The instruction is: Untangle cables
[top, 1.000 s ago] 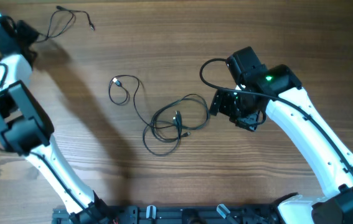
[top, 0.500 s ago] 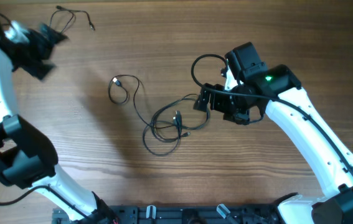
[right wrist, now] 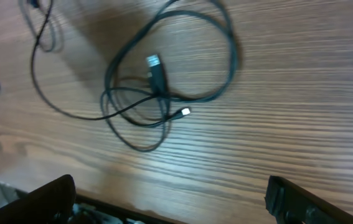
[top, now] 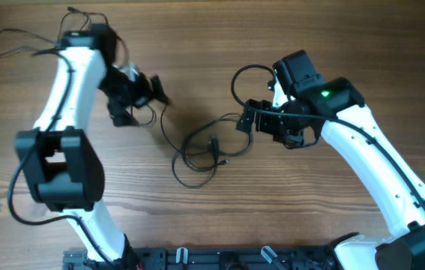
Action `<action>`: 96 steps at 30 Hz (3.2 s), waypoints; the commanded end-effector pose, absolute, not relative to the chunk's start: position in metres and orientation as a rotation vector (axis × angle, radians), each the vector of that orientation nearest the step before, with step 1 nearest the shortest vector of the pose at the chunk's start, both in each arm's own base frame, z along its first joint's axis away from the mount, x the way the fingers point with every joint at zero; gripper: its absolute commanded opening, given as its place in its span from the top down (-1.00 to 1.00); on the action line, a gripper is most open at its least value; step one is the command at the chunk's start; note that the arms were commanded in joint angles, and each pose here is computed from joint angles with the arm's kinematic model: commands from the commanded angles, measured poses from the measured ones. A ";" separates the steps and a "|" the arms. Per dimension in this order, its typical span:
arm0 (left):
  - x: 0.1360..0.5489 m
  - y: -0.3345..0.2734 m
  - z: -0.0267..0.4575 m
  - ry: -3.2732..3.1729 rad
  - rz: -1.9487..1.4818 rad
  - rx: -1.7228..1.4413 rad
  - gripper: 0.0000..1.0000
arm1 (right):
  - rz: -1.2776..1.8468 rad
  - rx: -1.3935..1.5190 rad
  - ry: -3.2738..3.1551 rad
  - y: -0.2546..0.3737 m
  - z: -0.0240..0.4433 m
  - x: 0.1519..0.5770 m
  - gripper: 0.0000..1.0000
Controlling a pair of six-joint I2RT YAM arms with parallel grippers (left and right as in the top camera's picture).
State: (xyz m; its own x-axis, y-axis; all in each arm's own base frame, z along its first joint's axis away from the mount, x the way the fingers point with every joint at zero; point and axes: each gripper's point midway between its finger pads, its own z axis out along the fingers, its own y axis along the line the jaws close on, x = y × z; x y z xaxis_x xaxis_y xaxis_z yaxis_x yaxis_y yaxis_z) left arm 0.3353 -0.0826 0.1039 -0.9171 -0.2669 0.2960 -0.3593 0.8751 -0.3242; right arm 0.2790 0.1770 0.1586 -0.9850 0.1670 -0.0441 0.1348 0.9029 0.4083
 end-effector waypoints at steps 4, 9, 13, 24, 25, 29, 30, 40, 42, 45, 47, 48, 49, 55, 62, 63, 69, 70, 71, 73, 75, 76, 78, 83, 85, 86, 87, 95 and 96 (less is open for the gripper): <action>0.295 -0.112 0.103 -2.740 0.401 0.320 -1.00 | 0.522 0.301 3.018 0.145 0.149 0.283 -0.99; 0.286 -0.120 0.135 -2.832 0.409 0.279 -1.00 | 0.463 0.315 3.039 0.138 0.146 0.279 -0.99; 0.274 -0.111 0.166 -2.954 0.298 0.310 -1.00 | 0.407 0.320 3.030 0.131 0.145 0.281 -0.99; 0.258 -0.096 0.189 -3.137 0.095 0.626 -1.00 | 0.433 0.323 2.979 0.135 0.147 0.293 -0.99; 0.264 -0.099 0.183 -3.153 0.111 0.629 -1.00 | 0.441 0.322 2.981 0.136 0.147 0.293 -0.99; 0.290 -0.110 0.153 -3.223 0.207 0.639 -1.00 | 0.435 0.326 2.994 0.135 0.147 0.289 -0.99; 0.293 -0.115 0.147 -3.224 0.252 0.635 -1.00 | 0.432 0.326 2.999 0.135 0.146 0.288 -0.99; 0.316 -0.136 0.141 -3.251 0.459 0.674 -1.00 | 0.381 0.305 2.983 0.129 0.146 0.292 -1.00; 0.312 -0.129 0.130 -3.228 0.397 0.742 -1.00 | 0.321 0.323 2.975 0.121 0.144 0.294 -1.00; 0.300 -0.112 0.103 -3.200 0.234 0.803 -1.00 | 0.257 0.361 2.964 0.109 0.143 0.297 -0.99; 0.290 -0.106 0.085 -3.172 0.166 0.800 -1.00 | 0.256 0.376 2.962 0.106 0.143 0.298 -1.00; 0.286 -0.105 0.079 -3.162 0.155 0.798 -1.00 | 0.256 0.381 2.961 0.105 0.143 0.298 -1.00; 0.283 -0.103 0.072 -3.153 0.144 0.795 -1.00 | 0.257 0.381 2.960 0.106 0.143 0.298 -0.99; 0.286 -0.112 0.052 -3.143 0.210 0.787 -1.00 | 0.271 0.390 2.957 0.107 0.143 0.299 -1.00; 0.290 -0.133 0.048 -3.096 0.375 0.757 0.09 | 0.271 0.390 2.957 0.107 0.143 0.299 -1.00; 0.290 -0.133 0.048 -3.096 0.373 0.757 0.37 | 0.273 0.389 2.955 0.108 0.144 0.299 -1.00; 0.293 -0.133 0.054 -3.112 0.390 0.748 0.92 | 0.277 0.386 2.947 0.108 0.144 0.301 -0.99; 0.294 -0.133 0.061 -3.120 0.400 0.749 0.92 | 0.277 0.387 2.948 0.108 0.144 0.301 -0.99; 0.296 -0.134 0.071 -3.134 0.415 0.741 0.92 | 0.277 0.387 2.949 0.108 0.144 0.301 -0.99; 0.306 -0.137 0.109 -3.216 0.480 0.650 0.92 | 0.322 0.383 2.957 0.113 0.145 0.299 -0.99; 0.314 -0.140 0.146 -3.278 0.554 0.624 0.92 | 0.373 0.377 2.966 0.119 0.146 0.298 -1.00; 0.317 -0.141 0.165 -3.309 0.599 0.624 0.92 | 0.385 0.376 2.967 0.121 0.146 0.298 -0.99; 0.324 -0.145 0.208 -3.381 0.725 0.618 0.92 | 0.384 0.376 2.967 0.121 0.146 0.298 -1.00; 0.321 -0.149 0.281 -3.504 0.989 0.590 0.92 | 0.387 0.374 2.961 0.121 0.146 0.299 -0.99; 0.316 -0.149 0.302 -3.532 1.098 0.583 0.92 | 0.390 0.372 2.955 0.121 0.147 0.301 -1.00; 0.314 -0.150 0.313 -3.541 1.169 0.564 0.92 | 0.391 0.371 2.953 0.122 0.147 0.301 -0.99; 0.311 -0.153 0.325 -3.546 1.252 0.537 0.92 | 0.392 0.371 2.951 0.122 0.147 0.301 -0.99; 0.296 -0.167 0.380 -3.467 1.682 0.460 0.92 | 0.788 0.130 2.937 0.167 0.164 0.295 -0.99; 0.296 -0.167 0.380 -3.456 1.690 0.480 0.92 | 0.926 0.009 2.900 0.182 0.173 0.293 -1.00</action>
State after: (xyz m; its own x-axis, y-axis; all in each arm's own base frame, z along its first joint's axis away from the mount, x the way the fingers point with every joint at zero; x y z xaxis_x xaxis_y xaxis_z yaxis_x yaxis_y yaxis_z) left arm 0.3037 -0.1598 0.3698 -0.7002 -0.4706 -0.5369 0.0845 0.6921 -0.7168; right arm 0.3021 0.1376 0.1563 -0.9697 0.2187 -0.1091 0.1664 0.9177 0.3608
